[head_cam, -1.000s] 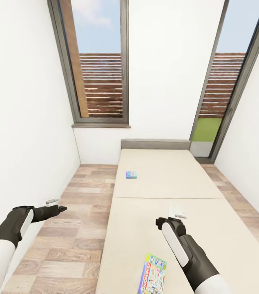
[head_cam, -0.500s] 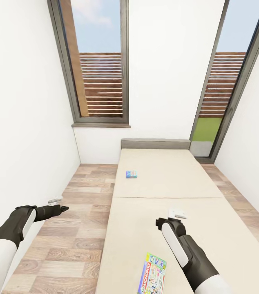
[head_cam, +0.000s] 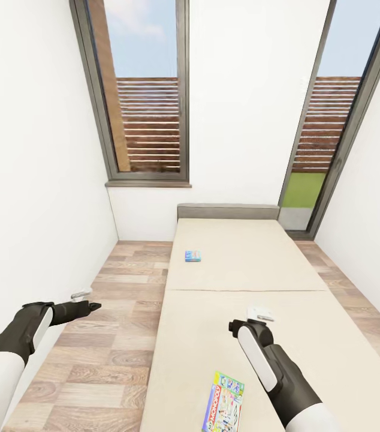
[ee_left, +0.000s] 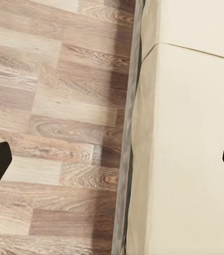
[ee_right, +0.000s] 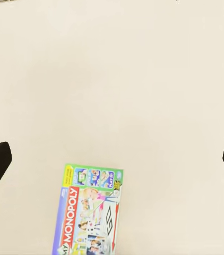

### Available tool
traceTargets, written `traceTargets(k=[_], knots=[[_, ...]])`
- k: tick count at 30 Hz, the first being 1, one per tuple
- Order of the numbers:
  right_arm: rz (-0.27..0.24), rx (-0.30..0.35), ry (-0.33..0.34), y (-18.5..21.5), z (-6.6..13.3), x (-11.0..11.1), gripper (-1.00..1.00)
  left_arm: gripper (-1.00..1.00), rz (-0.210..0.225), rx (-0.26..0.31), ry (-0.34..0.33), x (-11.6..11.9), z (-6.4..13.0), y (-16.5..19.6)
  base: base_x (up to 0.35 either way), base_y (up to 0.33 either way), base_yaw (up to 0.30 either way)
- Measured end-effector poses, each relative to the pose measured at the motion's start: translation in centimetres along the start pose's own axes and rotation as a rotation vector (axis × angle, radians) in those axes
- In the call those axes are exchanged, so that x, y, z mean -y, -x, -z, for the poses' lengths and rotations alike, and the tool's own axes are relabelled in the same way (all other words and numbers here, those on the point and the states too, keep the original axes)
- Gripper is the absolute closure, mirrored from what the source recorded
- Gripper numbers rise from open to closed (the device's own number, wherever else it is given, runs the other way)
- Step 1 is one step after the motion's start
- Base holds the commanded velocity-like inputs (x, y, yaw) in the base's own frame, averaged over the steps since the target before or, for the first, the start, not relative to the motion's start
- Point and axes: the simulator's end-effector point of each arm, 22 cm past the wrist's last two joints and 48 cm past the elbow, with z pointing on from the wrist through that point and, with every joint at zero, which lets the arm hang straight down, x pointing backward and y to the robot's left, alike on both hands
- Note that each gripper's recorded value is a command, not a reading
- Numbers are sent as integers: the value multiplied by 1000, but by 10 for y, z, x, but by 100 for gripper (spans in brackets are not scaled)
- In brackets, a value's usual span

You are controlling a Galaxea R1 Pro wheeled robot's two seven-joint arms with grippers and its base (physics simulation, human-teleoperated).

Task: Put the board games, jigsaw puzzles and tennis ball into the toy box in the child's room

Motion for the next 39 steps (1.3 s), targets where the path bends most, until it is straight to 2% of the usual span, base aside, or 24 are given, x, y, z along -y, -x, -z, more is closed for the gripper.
traceTargets(k=[17, 22, 26, 39], knots=[[-9, 10, -11, 4, -2, 9, -100, -100, 3, 3, -4, -1, 1, 1, 0, 0, 0], [-58, -1, -22, 6, -5, 21, -100, -100, 6, 4, -1, -3, 2, 2, 0, 0, 0], [-79, -6, -23, 6, -6, 24, -100, -100, 7, 5, -3, -3, 2, 2, 0, 0, 0], [-81, -24, -26, -1, -11, 23, -100, -100, 1, 16, 0, -5, 2, 8, 0, 0, 0]])
